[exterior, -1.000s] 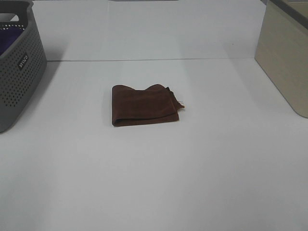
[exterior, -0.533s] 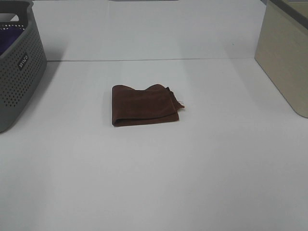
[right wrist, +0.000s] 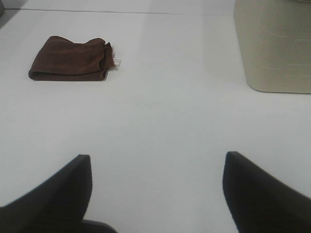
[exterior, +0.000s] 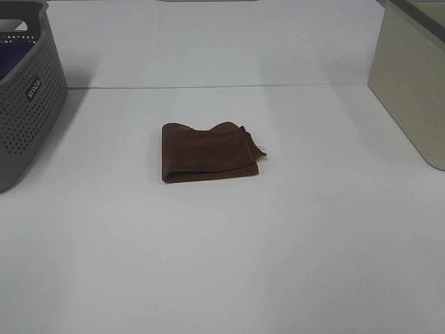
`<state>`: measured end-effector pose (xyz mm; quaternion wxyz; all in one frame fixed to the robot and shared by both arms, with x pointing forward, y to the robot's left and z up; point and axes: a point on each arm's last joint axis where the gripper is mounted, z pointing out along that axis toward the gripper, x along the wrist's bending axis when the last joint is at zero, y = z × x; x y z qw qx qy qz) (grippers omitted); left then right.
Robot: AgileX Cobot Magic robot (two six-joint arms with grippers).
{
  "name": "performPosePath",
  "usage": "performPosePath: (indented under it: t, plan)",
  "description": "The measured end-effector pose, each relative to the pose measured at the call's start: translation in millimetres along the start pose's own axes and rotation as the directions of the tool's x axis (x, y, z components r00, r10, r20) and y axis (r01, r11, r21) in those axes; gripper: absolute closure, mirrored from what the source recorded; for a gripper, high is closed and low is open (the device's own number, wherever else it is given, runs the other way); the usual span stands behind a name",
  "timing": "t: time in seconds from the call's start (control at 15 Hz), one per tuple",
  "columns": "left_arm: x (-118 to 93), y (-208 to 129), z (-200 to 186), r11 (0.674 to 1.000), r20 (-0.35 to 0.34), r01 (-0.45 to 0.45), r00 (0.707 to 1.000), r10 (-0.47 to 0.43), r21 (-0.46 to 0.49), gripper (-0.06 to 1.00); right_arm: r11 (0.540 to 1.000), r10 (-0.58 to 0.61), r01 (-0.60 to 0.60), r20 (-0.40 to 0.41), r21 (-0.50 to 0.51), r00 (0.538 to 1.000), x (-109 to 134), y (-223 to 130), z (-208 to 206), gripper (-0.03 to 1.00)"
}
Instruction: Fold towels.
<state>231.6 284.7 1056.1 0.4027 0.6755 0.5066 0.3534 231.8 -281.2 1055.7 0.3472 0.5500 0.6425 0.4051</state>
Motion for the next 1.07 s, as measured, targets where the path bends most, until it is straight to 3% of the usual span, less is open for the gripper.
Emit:
performPosePath:
  t: [1.07]
  plan:
    - [0.0,0.0,0.0,1.000,0.000,0.000,1.000,0.000,0.000,0.25,1.000,0.003,-0.003,-0.006,-0.001,1.000,0.5,0.1,0.0,0.25]
